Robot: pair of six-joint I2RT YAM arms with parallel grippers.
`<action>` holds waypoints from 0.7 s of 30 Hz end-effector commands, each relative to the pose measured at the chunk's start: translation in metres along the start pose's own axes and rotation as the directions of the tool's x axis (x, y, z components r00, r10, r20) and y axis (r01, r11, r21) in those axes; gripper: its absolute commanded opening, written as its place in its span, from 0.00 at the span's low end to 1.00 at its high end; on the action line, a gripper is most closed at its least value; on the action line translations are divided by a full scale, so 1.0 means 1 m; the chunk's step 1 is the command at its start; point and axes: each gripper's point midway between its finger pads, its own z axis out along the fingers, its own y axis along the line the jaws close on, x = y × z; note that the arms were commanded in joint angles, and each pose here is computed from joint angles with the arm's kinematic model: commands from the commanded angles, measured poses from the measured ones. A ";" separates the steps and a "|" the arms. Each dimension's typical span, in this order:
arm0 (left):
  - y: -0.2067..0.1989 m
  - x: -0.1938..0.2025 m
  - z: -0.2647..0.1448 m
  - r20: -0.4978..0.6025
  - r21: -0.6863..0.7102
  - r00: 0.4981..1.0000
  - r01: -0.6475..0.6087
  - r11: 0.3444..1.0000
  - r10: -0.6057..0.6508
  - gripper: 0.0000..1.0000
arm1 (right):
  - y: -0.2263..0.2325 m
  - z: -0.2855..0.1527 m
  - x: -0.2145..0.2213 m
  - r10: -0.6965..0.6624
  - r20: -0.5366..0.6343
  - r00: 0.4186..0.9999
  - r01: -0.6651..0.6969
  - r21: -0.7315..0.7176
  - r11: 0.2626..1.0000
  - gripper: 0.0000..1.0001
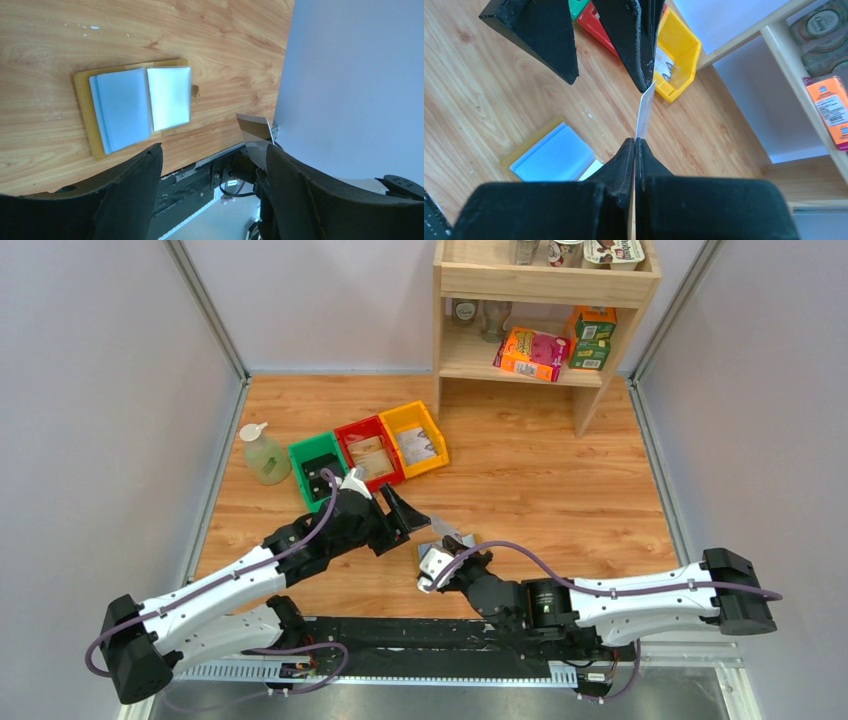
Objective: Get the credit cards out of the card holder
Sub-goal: Place the credit card in the storage box.
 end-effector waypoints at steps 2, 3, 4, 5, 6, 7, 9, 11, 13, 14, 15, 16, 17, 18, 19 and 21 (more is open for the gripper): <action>-0.035 -0.007 -0.013 0.005 0.121 0.997 0.074 0.990 -0.075 0.82 | -0.015 0.002 -0.028 0.032 0.058 0.998 -0.038 0.100 0.994 0.00; -0.035 -0.007 -0.014 0.008 0.122 0.997 0.078 0.989 -0.080 0.82 | -0.015 0.003 -0.026 0.032 0.056 0.998 -0.038 0.106 0.994 0.00; -0.034 -0.008 -0.015 0.015 0.120 0.996 0.084 0.989 -0.086 0.82 | -0.013 0.004 -0.025 0.032 0.055 0.998 -0.037 0.102 0.994 0.00; -0.034 -0.009 -0.018 0.018 0.127 0.995 0.093 0.987 -0.096 0.82 | -0.014 0.004 -0.024 0.041 0.052 0.998 -0.047 0.111 0.993 0.00; -0.033 -0.010 -0.019 0.027 0.129 0.995 0.096 0.987 -0.101 0.82 | -0.014 0.005 -0.023 0.046 0.049 0.998 -0.052 0.120 0.991 0.00; -0.034 -0.012 -0.022 0.033 0.140 0.993 0.104 0.985 -0.110 0.82 | -0.016 0.005 -0.021 0.052 0.045 0.998 -0.058 0.136 0.989 0.00; -0.032 -0.014 -0.027 0.048 0.145 0.992 0.111 0.983 -0.119 0.82 | -0.020 0.005 -0.017 0.067 0.033 0.997 -0.072 0.165 0.984 0.00; -0.028 -0.016 -0.031 0.060 0.135 0.991 0.112 0.984 -0.121 0.82 | -0.023 0.006 -0.013 0.085 0.025 0.996 -0.089 0.183 0.979 0.00; -0.026 -0.017 -0.033 0.068 0.132 0.990 0.117 0.984 -0.127 0.82 | -0.026 0.005 -0.013 0.099 0.029 0.995 -0.103 0.193 0.976 0.00; -0.025 -0.016 -0.032 0.062 0.129 0.989 0.124 0.984 -0.133 0.82 | -0.027 0.005 -0.014 0.106 0.036 0.994 -0.111 0.193 0.975 0.00; -0.026 -0.016 -0.032 0.060 0.134 0.989 0.126 0.983 -0.135 0.82 | -0.026 0.005 -0.015 0.109 0.043 0.993 -0.115 0.186 0.976 0.00; -0.026 -0.014 -0.030 0.050 0.132 0.989 0.129 0.983 -0.136 0.82 | -0.024 0.005 -0.017 0.109 0.053 0.993 -0.117 0.175 0.978 0.00; -0.028 -0.014 -0.028 0.046 0.138 0.990 0.129 0.982 -0.137 0.82 | -0.024 0.005 -0.019 0.112 0.060 0.992 -0.120 0.168 0.978 0.00; -0.031 -0.011 -0.025 0.033 0.140 0.990 0.129 0.982 -0.134 0.82 | -0.021 0.006 -0.021 0.106 0.066 0.992 -0.115 0.156 0.981 0.00; -0.033 -0.009 -0.024 0.019 0.142 0.991 0.129 0.981 -0.133 0.82 | -0.020 0.007 -0.021 0.100 0.066 0.993 -0.109 0.150 0.983 0.00; -0.040 -0.007 -0.018 0.002 0.156 0.992 0.127 0.980 -0.129 0.81 | -0.017 0.009 -0.022 0.080 0.063 0.995 -0.088 0.143 0.986 0.00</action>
